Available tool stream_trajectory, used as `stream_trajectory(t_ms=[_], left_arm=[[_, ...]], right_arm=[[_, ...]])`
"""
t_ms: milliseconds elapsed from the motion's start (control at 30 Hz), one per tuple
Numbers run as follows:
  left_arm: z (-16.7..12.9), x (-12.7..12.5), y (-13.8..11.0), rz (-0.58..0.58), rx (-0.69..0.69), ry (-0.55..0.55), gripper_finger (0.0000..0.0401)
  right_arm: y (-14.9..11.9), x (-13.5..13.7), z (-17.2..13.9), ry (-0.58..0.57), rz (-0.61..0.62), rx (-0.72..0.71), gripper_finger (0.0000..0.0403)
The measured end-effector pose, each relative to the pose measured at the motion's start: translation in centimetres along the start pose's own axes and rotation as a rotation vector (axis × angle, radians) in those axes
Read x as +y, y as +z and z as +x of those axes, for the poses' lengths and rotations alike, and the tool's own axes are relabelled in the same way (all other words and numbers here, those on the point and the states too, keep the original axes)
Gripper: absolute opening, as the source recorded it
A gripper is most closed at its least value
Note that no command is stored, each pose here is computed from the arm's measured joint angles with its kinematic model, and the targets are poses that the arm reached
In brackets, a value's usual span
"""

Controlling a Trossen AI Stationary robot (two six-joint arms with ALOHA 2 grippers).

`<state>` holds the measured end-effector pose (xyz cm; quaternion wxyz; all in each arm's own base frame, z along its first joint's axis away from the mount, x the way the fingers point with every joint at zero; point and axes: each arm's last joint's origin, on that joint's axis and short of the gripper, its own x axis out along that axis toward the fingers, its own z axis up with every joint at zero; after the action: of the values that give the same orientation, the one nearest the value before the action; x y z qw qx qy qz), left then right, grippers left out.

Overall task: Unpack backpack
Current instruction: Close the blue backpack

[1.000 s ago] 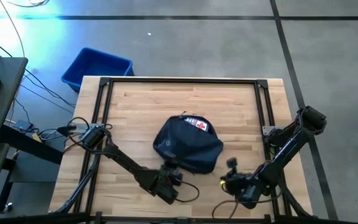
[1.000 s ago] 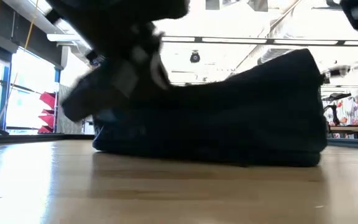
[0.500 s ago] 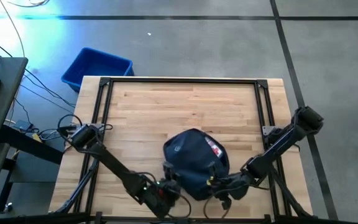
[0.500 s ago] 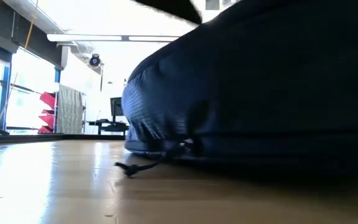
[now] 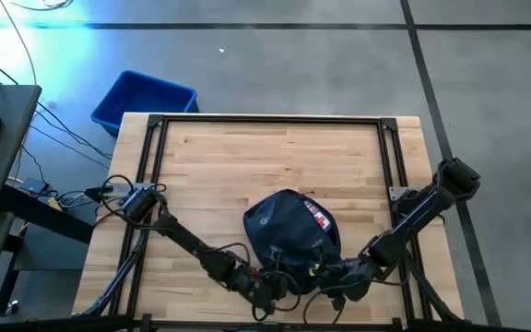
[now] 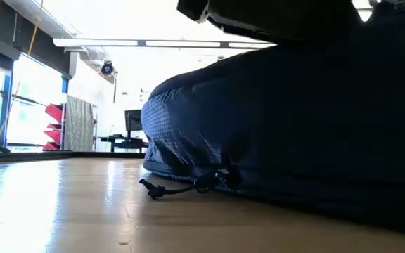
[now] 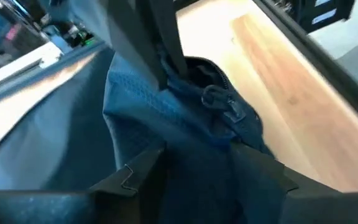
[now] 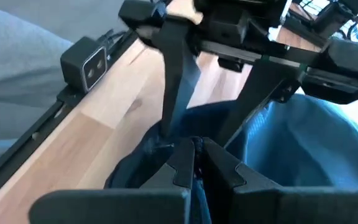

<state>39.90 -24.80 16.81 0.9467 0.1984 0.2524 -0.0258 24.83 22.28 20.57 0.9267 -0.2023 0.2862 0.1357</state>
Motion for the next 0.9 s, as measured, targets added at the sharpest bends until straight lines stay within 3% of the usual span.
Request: stream_trajectory(t_ms=[100, 200, 267, 367, 533, 800, 900], left_arm=[[-0.5, -0.4, 0.3, 0.008, -0.009, -0.030, 0.0154], [-2.1, -1.2, 1.6, 0.073, -0.037, 0.027, 0.0154], [-3.1, -1.7, 2.9, 0.044, -0.085, 0.083, 0.0154], [-3.6, -1.9, 4.0, -0.007, -0.128, 0.069, 0.0154], [-1.4, -1.9, 2.3, -0.139, -0.084, 0.050, 0.0154], [1.2, -1.3, 0.5, -0.187, -0.029, -0.014, 0.0152], [1.3, -1.1, 0.4, -0.207, -0.015, 0.000, 0.0124]], right_arm=[[-0.4, 0.3, -0.2, -0.013, 0.009, 0.038, 0.0000], [-0.9, 0.2, -0.2, -0.035, 0.014, 0.081, 0.0000], [-1.0, 0.1, -0.2, -0.040, 0.028, 0.095, 0.0000], [-1.1, 0.2, -0.3, -0.042, 0.033, 0.098, 0.0000], [-1.0, 0.3, -0.3, -0.037, 0.035, 0.091, 0.0000], [-1.0, 0.8, -0.6, -0.025, 0.028, 0.083, 0.0000], [-1.1, 1.1, -0.8, -0.018, 0.033, 0.096, 0.0000]])
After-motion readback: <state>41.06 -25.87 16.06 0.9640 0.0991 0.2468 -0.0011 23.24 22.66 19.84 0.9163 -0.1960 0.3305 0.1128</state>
